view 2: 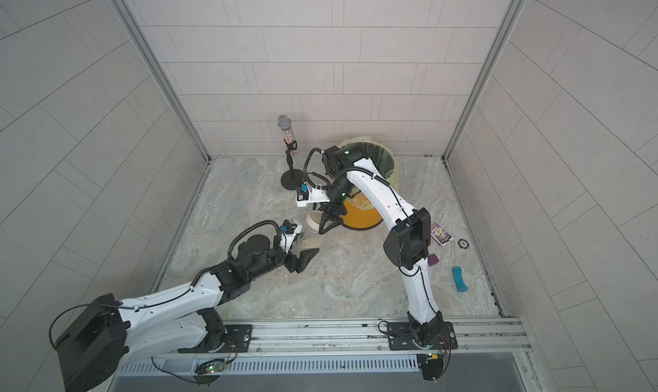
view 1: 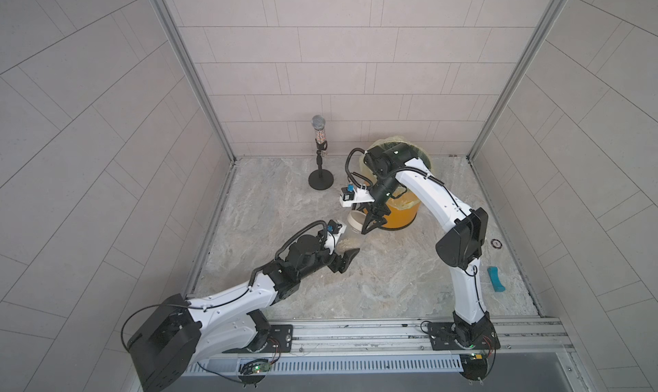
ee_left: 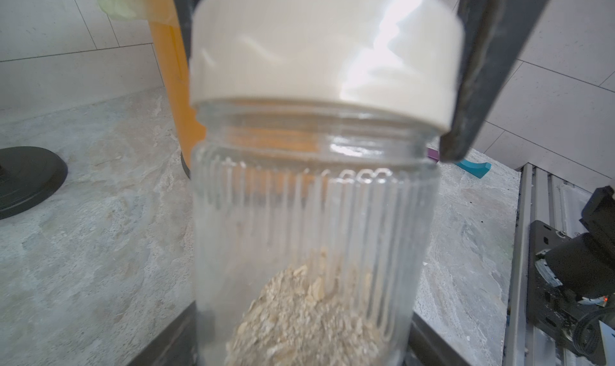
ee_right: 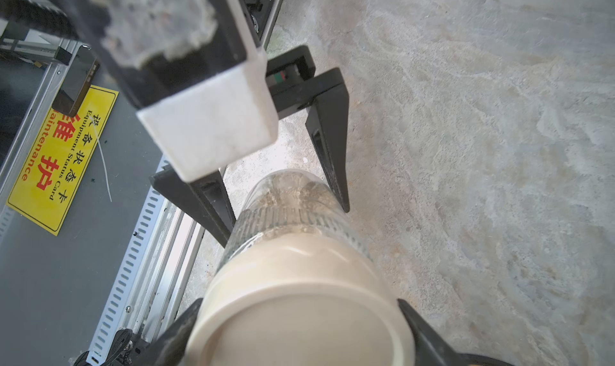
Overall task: Empty expired oatmeal from jars
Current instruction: Unscrew the lid from the jar.
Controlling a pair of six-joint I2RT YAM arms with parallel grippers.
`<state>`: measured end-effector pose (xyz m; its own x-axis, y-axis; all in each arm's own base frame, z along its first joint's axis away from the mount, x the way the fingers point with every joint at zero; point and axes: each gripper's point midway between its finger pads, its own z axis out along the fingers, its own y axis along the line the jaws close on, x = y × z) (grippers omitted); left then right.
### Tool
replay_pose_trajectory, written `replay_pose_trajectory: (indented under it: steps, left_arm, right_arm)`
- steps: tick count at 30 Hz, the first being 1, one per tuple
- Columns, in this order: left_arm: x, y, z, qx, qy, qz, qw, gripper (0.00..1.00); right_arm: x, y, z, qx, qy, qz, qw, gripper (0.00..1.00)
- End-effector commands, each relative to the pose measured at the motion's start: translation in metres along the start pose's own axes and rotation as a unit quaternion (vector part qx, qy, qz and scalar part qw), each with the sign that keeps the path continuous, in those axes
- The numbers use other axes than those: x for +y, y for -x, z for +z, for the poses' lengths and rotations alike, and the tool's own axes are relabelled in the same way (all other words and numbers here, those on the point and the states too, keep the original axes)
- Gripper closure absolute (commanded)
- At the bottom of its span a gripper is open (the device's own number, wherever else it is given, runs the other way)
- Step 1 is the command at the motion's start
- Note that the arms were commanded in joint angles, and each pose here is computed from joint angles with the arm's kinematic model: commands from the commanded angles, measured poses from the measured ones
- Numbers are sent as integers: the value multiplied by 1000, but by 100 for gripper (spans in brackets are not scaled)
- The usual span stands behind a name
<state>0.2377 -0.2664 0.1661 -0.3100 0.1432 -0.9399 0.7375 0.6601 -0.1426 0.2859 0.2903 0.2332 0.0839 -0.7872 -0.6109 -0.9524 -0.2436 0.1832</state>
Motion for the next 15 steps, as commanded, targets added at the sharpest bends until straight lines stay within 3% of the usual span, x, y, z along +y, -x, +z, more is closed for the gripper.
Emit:
replay_pose_trajectory:
  steps: [1,2,4,6,13,15]
  left_arm:
    - [2,63,-7,-96,6,-35,995,100]
    - [2,63,-6,-97,6,-35,995,100]
    - [2,63,-6,-98,6,-35,995,100]
    - [3,64,-7,-101,8,-35,994,100]
    - [5,65,-7,-106,14,-30,994,100]
    - [4,65,-6,-106,11,-30,994,100]
  right_arm:
    - [30,-17,-15,45,35,52,997,51]
    - [31,-13,-15,38,34,58,997,49]
    - [30,-6,-18,24,31,77,996,31]
    - [28,1,-21,14,24,99,995,1]
    - [5,16,-22,-14,9,236,972,0]
    - [5,17,-18,-21,23,249,968,0]
